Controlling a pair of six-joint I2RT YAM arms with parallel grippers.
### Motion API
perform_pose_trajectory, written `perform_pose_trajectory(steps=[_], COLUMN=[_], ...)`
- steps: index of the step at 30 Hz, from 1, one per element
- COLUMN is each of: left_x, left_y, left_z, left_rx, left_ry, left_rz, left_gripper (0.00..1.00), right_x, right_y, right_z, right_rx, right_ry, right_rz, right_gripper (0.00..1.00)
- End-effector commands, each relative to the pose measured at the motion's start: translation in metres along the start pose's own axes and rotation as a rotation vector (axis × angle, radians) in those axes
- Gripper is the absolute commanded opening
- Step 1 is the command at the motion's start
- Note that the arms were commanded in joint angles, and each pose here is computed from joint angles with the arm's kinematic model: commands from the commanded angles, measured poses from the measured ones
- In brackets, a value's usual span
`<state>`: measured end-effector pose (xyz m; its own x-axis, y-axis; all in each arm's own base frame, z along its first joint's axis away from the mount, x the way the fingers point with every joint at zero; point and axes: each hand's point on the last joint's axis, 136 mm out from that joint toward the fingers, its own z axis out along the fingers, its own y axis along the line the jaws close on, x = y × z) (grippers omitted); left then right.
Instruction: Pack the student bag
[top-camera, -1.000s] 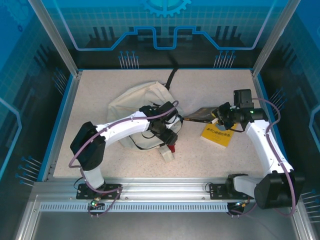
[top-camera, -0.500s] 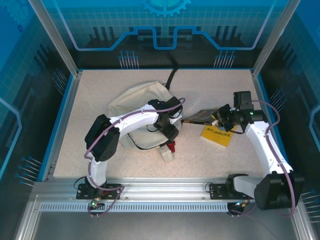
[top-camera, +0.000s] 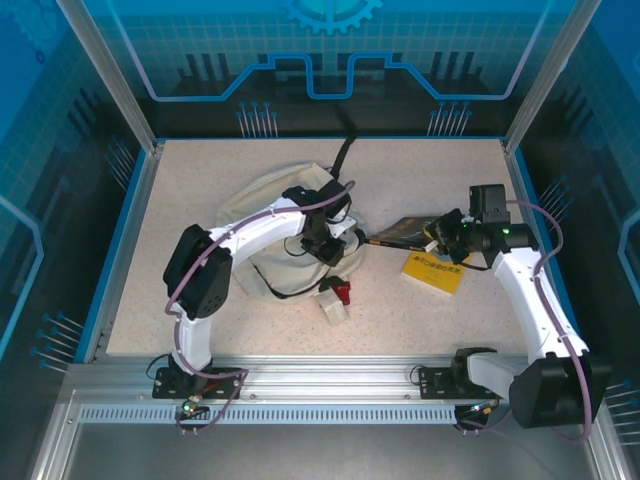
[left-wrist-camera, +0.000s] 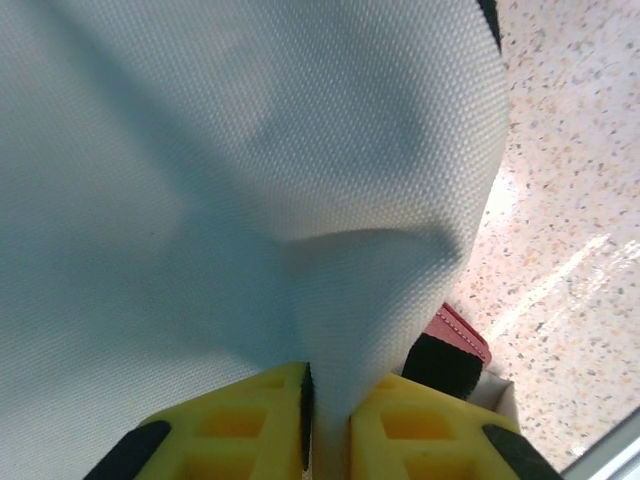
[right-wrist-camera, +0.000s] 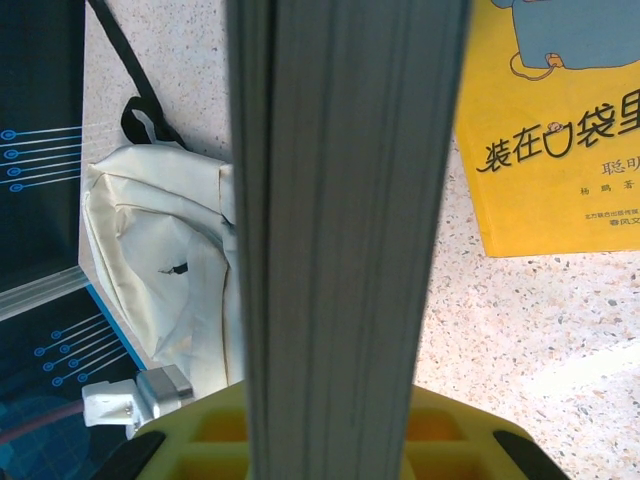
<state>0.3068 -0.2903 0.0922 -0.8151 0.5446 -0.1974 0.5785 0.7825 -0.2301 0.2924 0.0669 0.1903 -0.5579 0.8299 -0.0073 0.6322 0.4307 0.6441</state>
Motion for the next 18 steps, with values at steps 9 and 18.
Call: perform_pose_trajectory(steps=[9, 18], left_x=[-0.022, -0.059], left_y=[-0.014, 0.005], left_z=[-0.06, -0.131], left_rx=[0.183, 0.154], left_ry=[-0.16, -0.454], left_rz=[-0.054, -0.161], left_gripper=[0.05, 0.04], right_x=[0.0, 0.028], right_y=[0.005, 0.026], right_z=[-0.024, -0.054], right_rx=[-0.056, -0.229], right_ry=[-0.055, -0.041], right_rz=[-0.122, -0.331], right_gripper=[0.0, 0.0])
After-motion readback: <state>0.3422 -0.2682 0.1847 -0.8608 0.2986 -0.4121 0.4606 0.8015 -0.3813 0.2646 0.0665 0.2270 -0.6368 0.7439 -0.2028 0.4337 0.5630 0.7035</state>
